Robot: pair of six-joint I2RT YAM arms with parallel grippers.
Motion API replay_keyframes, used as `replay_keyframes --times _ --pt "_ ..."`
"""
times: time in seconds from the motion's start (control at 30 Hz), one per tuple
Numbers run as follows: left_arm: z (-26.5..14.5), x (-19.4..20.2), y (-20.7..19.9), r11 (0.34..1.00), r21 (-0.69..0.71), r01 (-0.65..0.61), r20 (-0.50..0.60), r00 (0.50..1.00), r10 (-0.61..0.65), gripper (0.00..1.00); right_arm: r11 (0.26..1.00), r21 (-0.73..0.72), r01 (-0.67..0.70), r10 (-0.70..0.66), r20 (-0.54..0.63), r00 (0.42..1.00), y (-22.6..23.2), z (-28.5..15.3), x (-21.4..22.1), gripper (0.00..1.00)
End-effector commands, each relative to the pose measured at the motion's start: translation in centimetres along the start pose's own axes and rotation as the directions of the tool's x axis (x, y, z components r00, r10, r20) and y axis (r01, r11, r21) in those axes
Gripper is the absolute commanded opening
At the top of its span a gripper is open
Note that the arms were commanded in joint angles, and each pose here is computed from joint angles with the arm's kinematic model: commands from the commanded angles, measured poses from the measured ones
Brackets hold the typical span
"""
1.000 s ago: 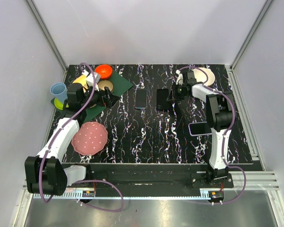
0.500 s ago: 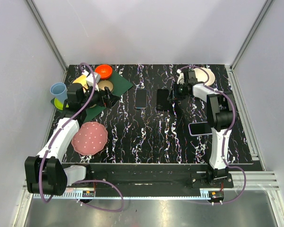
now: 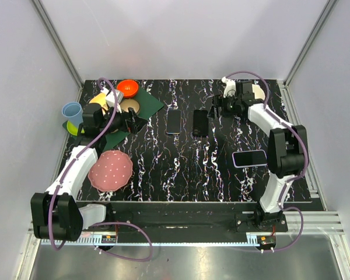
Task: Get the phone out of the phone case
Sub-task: Place the phone case at the center of the board.
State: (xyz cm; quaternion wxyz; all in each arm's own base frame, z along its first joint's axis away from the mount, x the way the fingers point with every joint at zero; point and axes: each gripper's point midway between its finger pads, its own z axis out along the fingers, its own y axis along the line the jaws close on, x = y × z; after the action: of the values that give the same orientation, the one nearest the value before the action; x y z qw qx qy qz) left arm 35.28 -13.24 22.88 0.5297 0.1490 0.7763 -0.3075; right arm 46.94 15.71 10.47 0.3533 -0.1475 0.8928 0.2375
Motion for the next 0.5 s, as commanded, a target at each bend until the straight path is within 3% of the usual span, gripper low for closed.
replay_keyframes --times 0.0,0.2,0.47 --pt "-0.2 -1.6 -0.4 0.999 0.018 -0.039 0.055 0.998 0.038 0.99 0.979 -0.053 0.199 -0.193 0.095 0.977 2.1 -3.7 -1.6 0.86" --pt "-0.9 -2.3 -0.6 0.998 0.006 -0.056 0.072 0.996 0.056 0.99 0.908 -0.052 0.415 -0.403 0.152 0.902 3.9 -7.9 -0.6 1.00" --pt "-2.3 -4.4 -0.9 0.992 -0.039 -0.118 0.108 0.987 0.121 0.99 0.773 -0.107 0.625 -0.620 0.083 0.780 5.7 -13.0 3.1 1.00"
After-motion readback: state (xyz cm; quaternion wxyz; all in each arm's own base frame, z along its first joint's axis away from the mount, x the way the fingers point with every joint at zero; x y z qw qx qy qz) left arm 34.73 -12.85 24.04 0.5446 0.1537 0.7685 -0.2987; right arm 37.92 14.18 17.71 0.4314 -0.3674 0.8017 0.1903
